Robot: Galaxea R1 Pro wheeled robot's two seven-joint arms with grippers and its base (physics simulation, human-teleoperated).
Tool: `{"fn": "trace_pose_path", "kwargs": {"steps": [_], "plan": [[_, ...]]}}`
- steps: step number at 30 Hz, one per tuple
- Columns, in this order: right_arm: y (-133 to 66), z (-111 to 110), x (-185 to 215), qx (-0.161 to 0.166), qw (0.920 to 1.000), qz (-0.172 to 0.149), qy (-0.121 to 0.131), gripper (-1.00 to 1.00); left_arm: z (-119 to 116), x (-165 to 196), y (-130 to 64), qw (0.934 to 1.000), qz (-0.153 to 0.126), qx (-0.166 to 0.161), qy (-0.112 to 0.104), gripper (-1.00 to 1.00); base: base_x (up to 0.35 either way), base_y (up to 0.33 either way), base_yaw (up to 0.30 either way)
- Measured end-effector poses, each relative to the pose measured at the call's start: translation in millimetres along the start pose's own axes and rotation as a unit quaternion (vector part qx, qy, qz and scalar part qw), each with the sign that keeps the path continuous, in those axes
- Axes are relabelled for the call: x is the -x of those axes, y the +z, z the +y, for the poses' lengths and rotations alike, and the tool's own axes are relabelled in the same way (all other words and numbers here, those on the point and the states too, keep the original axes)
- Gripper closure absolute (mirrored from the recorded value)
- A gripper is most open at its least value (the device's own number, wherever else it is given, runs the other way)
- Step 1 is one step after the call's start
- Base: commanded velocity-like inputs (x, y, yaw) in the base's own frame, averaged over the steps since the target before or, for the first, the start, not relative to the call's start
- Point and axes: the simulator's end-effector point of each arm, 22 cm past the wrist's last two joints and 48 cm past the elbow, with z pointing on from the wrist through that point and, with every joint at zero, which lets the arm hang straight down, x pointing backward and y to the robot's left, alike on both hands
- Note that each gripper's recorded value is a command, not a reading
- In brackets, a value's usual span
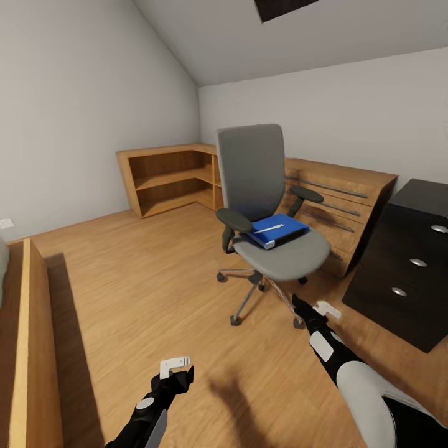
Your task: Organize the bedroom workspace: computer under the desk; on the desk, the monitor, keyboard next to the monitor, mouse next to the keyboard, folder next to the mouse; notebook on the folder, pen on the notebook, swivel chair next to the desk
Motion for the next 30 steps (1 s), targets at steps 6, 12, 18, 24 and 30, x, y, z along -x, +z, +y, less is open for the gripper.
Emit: {"fn": "trace_pose_path", "kwargs": {"steps": [6, 12, 18, 24, 30], "plan": [[-16.6, -16, -50, -0.011, 0.9989, 0.021, -0.040, -1.00, 6, -4, 1.0, 0.9999, -0.017, -0.001, 0.000, -1.00, -0.025, -0.011, 0.000], [-64.1, -66, -110, -0.042, 0.9963, 0.050, -0.057, -1.00, 16, -32, -2.7, 1.0000, 0.006, 0.008, 0.001, -1.00, -0.001, -0.001, 0.000], [-102.3, -98, -146, -0.058, 0.9932, 0.072, -0.071, -1.00, 50, -62, -10.2, 0.9994, 0.012, 0.033, 0.008, -1.00, 0.000, 0.000, 0.000], [-126.2, -111, -161, -0.072, 0.9901, 0.095, -0.075, -1.00, 59, -79, -23.2, 0.9989, 0.012, 0.044, 0.011, -1.00, 0.000, 0.000, 0.000], [-147.3, -122, -169, -0.085, 0.9870, 0.112, -0.078, -1.00, 60, -90, -35.5, 0.9984, 0.025, 0.049, 0.012, -1.00, 0.000, 0.000, -0.078]]}}
